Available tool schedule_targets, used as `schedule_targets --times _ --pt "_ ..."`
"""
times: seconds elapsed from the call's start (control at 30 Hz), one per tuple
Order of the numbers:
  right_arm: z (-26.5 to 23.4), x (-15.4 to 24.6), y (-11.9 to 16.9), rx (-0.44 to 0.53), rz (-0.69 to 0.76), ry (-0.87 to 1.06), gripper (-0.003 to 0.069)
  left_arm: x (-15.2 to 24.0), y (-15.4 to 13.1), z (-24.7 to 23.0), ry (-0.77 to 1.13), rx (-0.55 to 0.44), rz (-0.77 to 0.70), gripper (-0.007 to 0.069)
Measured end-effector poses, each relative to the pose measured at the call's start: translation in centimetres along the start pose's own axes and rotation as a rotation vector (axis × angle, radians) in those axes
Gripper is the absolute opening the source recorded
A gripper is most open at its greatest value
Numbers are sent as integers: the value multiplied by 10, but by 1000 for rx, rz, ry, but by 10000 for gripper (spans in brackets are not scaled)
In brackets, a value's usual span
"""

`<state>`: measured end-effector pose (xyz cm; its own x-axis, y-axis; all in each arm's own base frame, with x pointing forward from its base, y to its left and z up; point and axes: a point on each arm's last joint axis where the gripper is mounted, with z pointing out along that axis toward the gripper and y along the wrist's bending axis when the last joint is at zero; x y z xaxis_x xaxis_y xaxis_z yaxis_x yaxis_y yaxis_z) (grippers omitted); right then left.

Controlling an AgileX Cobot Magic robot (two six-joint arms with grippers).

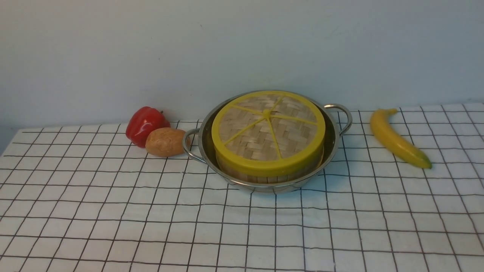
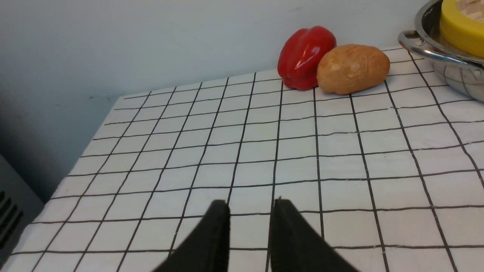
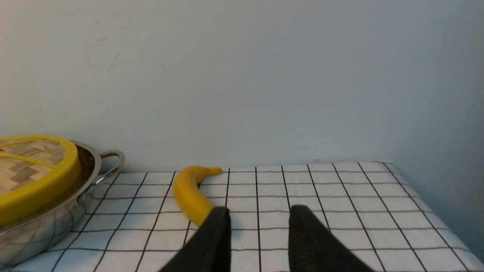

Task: Place the steamer in the pot on the white tablecloth, and put the lid on the steamer.

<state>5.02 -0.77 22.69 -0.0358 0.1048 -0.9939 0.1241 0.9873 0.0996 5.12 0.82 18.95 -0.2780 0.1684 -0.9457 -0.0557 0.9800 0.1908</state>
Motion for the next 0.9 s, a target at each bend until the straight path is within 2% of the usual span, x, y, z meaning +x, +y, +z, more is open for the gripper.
schedule_targets --times 0.27,0.9 --pt "0 3 0 -3 48 20 243 0 0 0 0 0 0 170" --pt "0 3 0 -5 56 20 243 0 0 0 0 0 0 192"
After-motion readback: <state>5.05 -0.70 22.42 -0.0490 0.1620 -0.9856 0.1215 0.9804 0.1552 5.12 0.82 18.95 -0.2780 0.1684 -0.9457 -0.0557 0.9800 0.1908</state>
